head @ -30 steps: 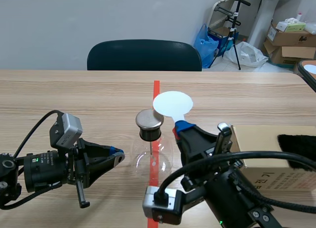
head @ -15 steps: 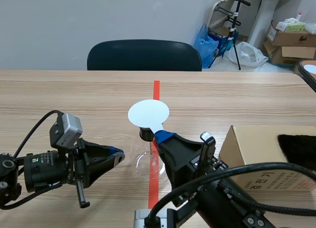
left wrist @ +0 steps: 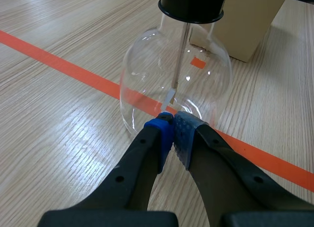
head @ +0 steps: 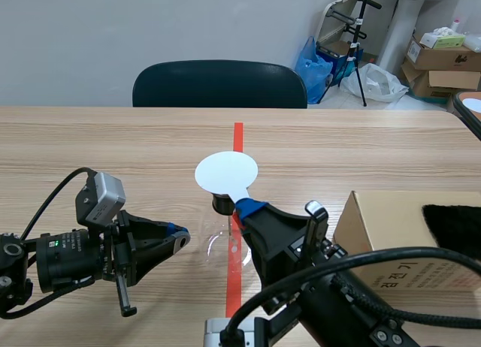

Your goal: Do the electroscope experiment

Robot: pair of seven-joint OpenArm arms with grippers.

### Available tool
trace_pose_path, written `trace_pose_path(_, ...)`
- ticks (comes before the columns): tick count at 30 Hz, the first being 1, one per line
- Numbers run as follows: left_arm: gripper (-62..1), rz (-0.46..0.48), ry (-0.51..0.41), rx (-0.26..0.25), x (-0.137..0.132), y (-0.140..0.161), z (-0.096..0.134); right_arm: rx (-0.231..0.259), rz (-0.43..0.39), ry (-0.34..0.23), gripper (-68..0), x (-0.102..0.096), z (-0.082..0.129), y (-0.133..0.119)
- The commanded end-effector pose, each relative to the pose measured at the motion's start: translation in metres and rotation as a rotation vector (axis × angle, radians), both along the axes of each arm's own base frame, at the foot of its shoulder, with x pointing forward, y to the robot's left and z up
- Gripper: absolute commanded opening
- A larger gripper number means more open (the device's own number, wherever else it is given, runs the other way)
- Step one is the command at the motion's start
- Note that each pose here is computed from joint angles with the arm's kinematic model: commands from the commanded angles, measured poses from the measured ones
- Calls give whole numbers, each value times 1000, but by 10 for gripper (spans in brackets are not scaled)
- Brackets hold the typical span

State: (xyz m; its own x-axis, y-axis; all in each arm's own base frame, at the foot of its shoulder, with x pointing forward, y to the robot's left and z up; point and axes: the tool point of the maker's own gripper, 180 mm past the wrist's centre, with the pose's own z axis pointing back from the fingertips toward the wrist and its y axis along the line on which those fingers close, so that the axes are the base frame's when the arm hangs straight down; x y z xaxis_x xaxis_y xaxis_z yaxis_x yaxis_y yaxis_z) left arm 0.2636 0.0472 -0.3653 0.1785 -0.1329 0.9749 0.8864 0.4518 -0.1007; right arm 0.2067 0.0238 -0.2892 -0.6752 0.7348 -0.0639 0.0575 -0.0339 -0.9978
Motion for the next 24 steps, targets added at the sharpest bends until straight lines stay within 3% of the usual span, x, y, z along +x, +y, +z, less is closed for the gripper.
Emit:
trace_pose_path(1, -568, -3, -19, -35, 3, -6, 10, 3, 2, -33, -665, 4, 8, -1)
trace_pose_path(15, -568, -3, -19, -35, 3, -6, 10, 3, -3, -33, -665, 5, 8, -2)
trace_pose_path(19, -568, -3, -19, -35, 3, -6, 10, 8, -58, -35, -665, 11, 9, -10)
trace_pose_path(24, -568, -3, -19, -35, 3, -6, 10, 18, -195, -39, -665, 25, 11, -30)
